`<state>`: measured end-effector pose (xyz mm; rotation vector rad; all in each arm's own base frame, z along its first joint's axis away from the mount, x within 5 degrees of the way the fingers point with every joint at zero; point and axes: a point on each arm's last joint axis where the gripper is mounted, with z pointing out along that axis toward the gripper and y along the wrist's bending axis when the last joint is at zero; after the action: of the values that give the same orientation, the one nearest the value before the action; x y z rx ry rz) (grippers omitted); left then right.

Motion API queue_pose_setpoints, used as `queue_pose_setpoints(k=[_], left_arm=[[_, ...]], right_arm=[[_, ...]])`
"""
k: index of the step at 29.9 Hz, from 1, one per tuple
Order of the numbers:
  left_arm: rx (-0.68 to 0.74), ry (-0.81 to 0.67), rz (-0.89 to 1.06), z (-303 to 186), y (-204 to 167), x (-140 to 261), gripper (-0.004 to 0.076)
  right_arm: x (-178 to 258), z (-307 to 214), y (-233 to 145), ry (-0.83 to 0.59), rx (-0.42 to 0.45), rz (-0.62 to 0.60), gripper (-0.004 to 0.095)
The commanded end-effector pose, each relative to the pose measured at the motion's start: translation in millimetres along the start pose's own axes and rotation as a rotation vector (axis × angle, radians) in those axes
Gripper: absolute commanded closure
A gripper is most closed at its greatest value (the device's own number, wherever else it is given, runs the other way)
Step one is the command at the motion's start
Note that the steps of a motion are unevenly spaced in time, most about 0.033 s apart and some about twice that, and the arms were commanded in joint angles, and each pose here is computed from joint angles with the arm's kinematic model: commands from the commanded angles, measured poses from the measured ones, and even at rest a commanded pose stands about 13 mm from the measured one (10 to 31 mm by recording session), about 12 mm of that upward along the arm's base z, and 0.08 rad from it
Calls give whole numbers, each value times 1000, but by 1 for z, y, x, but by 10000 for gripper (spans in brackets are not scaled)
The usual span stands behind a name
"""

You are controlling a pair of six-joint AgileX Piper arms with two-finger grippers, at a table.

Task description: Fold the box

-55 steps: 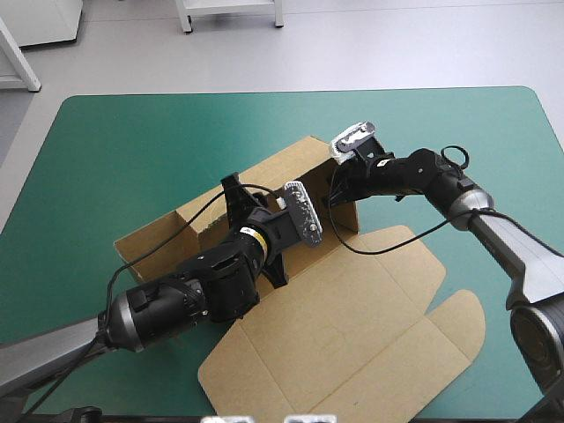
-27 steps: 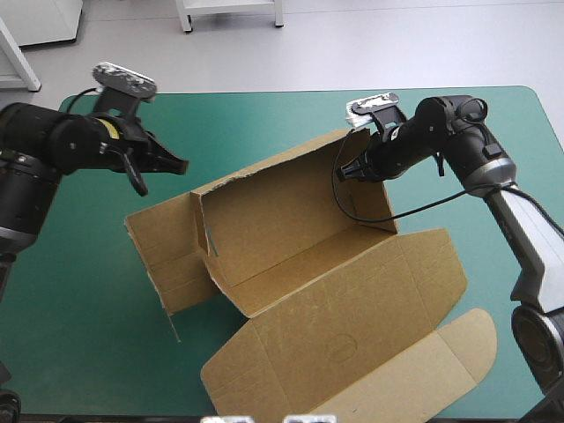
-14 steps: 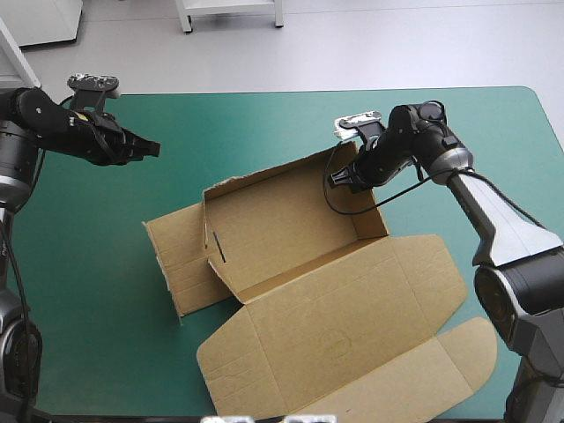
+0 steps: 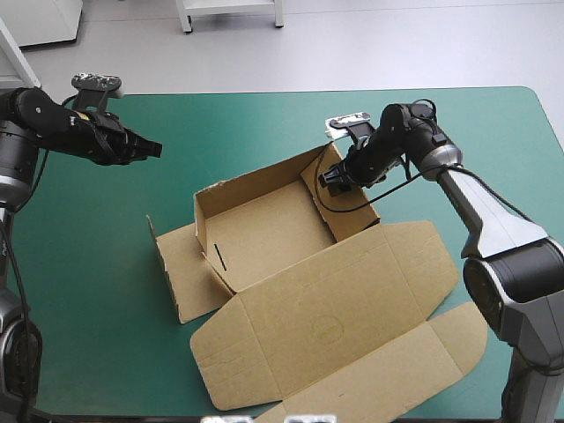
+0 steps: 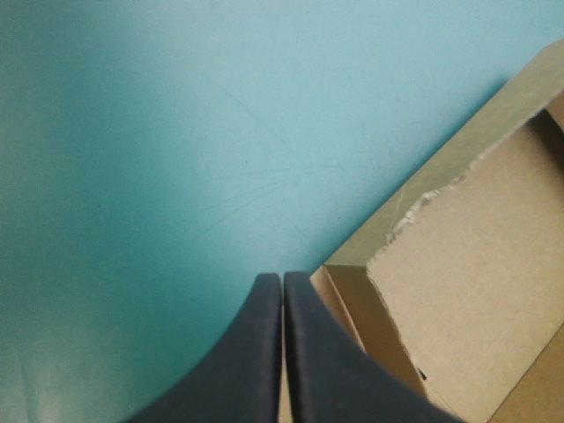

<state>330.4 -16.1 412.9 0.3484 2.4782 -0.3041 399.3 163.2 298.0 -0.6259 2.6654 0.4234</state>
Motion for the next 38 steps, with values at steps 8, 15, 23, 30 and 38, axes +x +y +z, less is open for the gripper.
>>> queue_pose_setpoints(k=[8,15,23,30,38], left_arm=[[8,-107,7,-23,-8,-7,727],[10,-100,8,-22,-8,-6,727],[11,-98,13,-22,-8,-6,727],[10,-98,17,-22,-8,-6,727],[10,-98,17,-22,-8,-6,727]], right_arm=[[-20,-85,22,-160,15,-85,233],[-12,-70,15,-86,97,-77,292],[3,-44,21,21,121,-76,300],[12,-31,19,75,141,-59,301],[13,-29,18,83,142,-63,626]])
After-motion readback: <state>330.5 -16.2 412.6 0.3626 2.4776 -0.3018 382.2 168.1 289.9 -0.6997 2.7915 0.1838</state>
